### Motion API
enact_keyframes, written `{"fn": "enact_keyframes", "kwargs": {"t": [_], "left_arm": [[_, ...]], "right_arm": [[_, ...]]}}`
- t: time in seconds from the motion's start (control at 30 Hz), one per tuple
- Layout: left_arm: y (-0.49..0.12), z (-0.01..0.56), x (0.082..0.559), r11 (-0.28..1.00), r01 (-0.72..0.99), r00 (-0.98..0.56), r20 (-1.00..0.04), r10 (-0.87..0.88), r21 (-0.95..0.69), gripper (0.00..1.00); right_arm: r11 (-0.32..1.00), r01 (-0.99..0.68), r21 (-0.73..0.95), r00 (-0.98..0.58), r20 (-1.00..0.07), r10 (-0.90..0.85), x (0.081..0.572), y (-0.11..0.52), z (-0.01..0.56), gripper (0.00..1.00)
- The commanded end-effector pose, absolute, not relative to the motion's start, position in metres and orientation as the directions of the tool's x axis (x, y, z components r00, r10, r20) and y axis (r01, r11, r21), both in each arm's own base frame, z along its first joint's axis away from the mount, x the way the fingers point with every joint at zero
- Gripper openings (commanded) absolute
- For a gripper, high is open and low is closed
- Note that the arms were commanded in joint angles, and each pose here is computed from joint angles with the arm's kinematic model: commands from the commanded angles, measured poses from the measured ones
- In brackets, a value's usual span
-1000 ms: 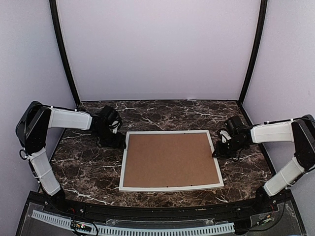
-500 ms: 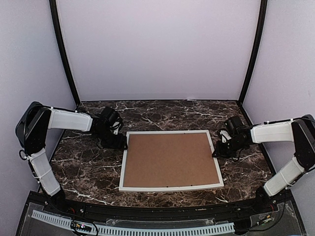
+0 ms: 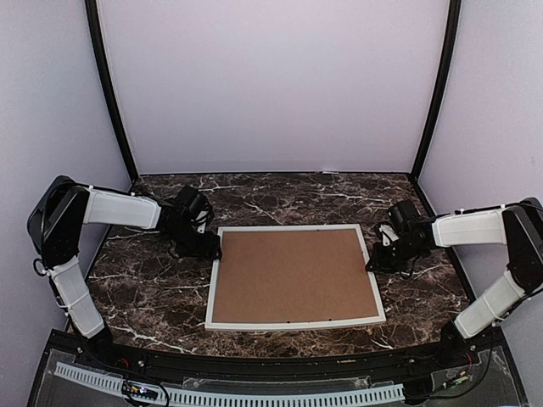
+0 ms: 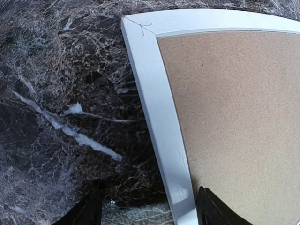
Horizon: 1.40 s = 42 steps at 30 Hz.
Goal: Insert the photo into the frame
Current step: Press the fastener onto the backboard.
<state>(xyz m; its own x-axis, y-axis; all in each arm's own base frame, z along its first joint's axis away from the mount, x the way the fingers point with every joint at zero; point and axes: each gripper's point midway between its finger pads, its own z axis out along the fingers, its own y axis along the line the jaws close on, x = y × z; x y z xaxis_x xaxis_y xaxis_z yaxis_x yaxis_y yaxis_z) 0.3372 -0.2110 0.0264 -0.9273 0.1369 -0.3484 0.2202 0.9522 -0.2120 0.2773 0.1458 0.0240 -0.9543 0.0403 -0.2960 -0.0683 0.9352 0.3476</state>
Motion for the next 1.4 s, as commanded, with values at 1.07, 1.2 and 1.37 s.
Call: {"fn": "enact_keyframes", "kwargs": {"t": [1.07,1.2,1.37], "left_arm": [[-0.216,0.028,0.288,0.948,0.224,-0.936,-0.321,0.145,-0.225,0.63],[-0.221,0.024,0.285,0.939,0.225,-0.941,-0.309,0.14,-0.259,0.52],[-0.225,0.021,0.283,0.933,0.215,-0.947,-0.295,0.127,-0.288,0.4]], "right_arm": [[0.937,-0.051,0.345,-0.96,-0.276,0.049,0.276,0.146,0.019,0.23],[0.938,-0.05,0.344,-0.96,-0.275,0.05,0.276,0.146,0.019,0.25],[0.939,-0.052,0.339,-0.954,-0.295,0.053,0.283,0.147,0.026,0.37]]}}
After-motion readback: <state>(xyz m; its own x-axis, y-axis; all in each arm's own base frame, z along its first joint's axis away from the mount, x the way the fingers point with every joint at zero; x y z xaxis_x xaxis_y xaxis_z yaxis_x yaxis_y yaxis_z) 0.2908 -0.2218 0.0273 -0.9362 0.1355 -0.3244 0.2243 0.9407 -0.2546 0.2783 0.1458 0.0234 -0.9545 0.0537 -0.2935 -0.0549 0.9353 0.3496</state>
